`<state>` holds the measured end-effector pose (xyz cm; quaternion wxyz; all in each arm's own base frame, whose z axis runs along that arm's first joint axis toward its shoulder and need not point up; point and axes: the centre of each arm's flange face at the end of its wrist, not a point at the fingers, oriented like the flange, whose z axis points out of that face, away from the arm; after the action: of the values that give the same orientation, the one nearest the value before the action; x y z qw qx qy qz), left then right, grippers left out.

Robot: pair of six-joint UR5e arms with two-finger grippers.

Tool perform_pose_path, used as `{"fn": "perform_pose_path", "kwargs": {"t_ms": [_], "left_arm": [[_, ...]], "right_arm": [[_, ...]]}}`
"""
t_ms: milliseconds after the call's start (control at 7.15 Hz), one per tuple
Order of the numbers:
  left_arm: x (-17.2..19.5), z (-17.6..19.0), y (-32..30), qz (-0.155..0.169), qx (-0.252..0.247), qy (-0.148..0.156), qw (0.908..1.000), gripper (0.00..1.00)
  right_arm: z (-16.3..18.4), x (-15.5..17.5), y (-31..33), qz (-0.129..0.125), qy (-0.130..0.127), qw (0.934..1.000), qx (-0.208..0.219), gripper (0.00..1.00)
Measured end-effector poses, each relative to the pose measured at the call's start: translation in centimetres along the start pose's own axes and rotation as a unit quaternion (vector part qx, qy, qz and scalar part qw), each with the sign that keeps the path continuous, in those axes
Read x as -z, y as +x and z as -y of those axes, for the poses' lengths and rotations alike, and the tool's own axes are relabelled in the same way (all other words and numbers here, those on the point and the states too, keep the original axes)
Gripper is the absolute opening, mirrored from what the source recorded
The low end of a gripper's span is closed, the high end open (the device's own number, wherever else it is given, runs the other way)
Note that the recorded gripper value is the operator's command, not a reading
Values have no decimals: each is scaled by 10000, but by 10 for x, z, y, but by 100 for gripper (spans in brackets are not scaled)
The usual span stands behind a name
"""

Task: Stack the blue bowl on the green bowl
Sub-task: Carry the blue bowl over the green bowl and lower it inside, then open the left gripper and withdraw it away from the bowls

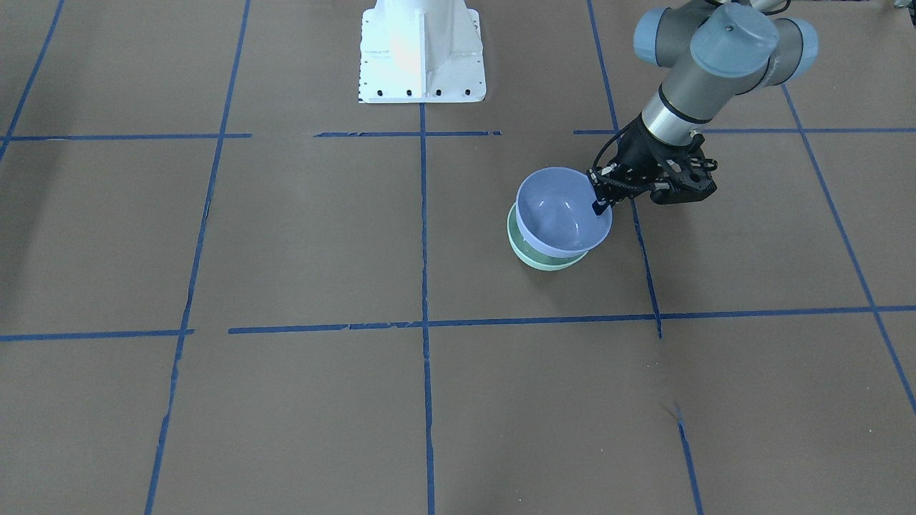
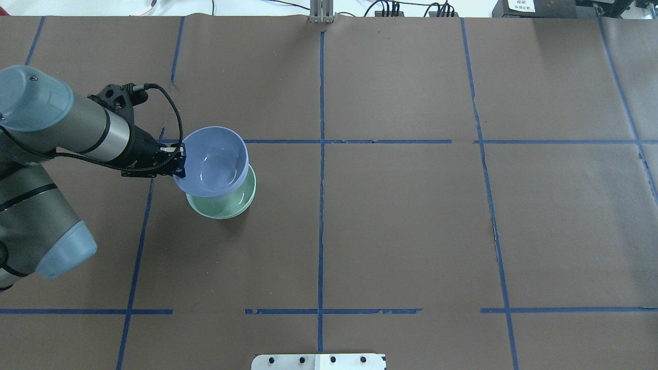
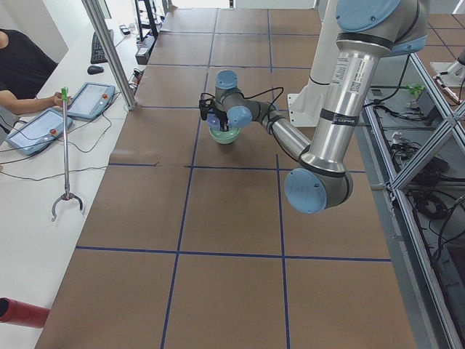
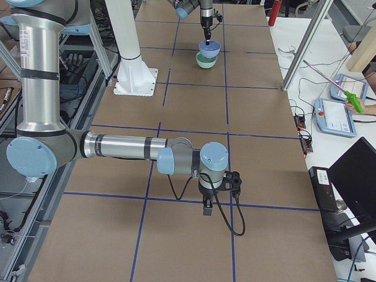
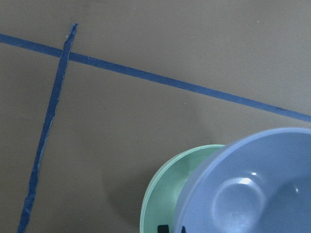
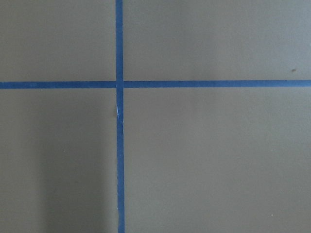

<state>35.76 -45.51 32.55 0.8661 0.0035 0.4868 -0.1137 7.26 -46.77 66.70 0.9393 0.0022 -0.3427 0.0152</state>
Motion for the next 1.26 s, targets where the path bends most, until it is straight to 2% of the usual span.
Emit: {"fn": "perform_pose_path", "kwargs": {"t_ms": [419,559,699,1258], "left_arm": [[-2,0,-2,12,-9,-4,10000,0],[-2,0,-2,16,-14,-4,10000,68],[-3,0,-3,26,-19,-7,10000,100],[-6,1,-5,49,-20,-43,10000,100]], "right_arm": [[0,0,0,1,-2,10000,-2,100],[0,0,0,5,-2,10000,-1,100],[0,0,0,7,-1,10000,0,100],[0,0,0,0,-2,10000,-2,100]]}}
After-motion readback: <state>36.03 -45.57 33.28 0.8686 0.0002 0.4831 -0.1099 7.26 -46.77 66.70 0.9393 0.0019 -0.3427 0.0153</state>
